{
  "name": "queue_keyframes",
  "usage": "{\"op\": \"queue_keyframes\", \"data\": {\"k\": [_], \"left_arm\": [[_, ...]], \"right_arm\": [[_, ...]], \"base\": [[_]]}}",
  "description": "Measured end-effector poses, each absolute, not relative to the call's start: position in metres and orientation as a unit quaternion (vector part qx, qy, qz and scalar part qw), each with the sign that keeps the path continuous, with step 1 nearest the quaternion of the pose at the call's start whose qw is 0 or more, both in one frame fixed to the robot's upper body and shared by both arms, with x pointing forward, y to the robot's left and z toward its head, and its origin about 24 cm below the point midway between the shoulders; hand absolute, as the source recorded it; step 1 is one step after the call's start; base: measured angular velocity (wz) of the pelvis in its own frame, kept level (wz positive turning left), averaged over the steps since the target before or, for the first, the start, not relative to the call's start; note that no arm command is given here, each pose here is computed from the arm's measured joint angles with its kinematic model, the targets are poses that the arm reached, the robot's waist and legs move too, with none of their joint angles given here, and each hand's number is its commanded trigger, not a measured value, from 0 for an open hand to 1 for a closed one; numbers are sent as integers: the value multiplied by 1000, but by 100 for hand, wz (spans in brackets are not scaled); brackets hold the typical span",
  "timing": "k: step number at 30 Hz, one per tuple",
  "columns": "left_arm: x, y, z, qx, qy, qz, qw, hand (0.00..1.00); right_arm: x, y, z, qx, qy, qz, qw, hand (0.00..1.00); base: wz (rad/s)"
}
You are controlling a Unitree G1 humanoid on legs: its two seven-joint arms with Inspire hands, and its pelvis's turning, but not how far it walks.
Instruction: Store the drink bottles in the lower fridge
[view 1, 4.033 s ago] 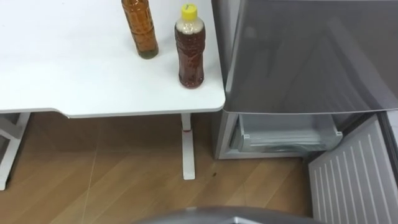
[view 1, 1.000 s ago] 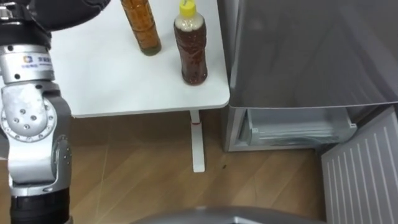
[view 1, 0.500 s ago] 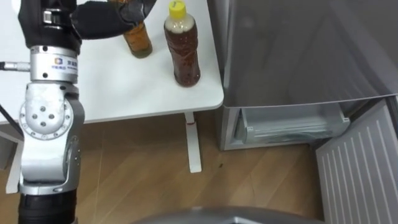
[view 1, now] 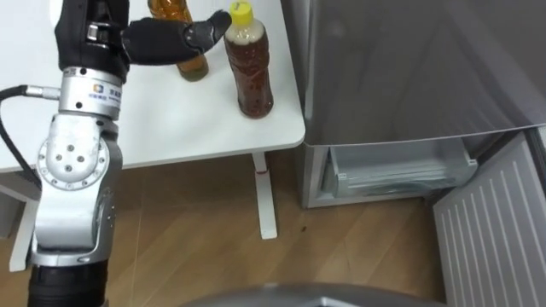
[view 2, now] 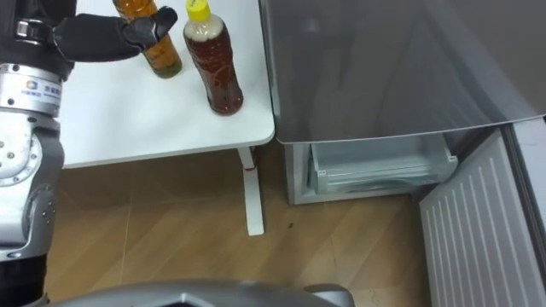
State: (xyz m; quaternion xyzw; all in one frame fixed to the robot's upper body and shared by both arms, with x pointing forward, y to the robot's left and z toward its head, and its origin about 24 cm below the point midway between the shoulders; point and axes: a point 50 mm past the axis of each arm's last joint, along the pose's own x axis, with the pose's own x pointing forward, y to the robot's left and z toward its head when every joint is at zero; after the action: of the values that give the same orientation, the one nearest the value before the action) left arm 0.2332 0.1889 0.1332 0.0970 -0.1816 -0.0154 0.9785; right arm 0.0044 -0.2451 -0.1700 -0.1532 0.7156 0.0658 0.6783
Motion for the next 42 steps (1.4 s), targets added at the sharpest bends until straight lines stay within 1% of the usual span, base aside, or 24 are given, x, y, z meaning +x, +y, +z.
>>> {"op": "queue_keyframes", "data": {"k": [9,13,23,42], "left_arm": [[233,193,116,95,-143,-14,985,0],[233,192,115,94,-142,-15,985,0],[233,180,112,57,-137,-46,988,0],[233,180,111,63,-135,-46,988,0]], "right_arm": [[7,-245,-170,-158,711,68,682,0],[8,-245,-170,-160,708,67,684,0],[12,-245,-170,-164,704,65,688,0],[11,-243,-171,-173,697,66,693,0]], "base": [[0],[0],[0],[0]]}}
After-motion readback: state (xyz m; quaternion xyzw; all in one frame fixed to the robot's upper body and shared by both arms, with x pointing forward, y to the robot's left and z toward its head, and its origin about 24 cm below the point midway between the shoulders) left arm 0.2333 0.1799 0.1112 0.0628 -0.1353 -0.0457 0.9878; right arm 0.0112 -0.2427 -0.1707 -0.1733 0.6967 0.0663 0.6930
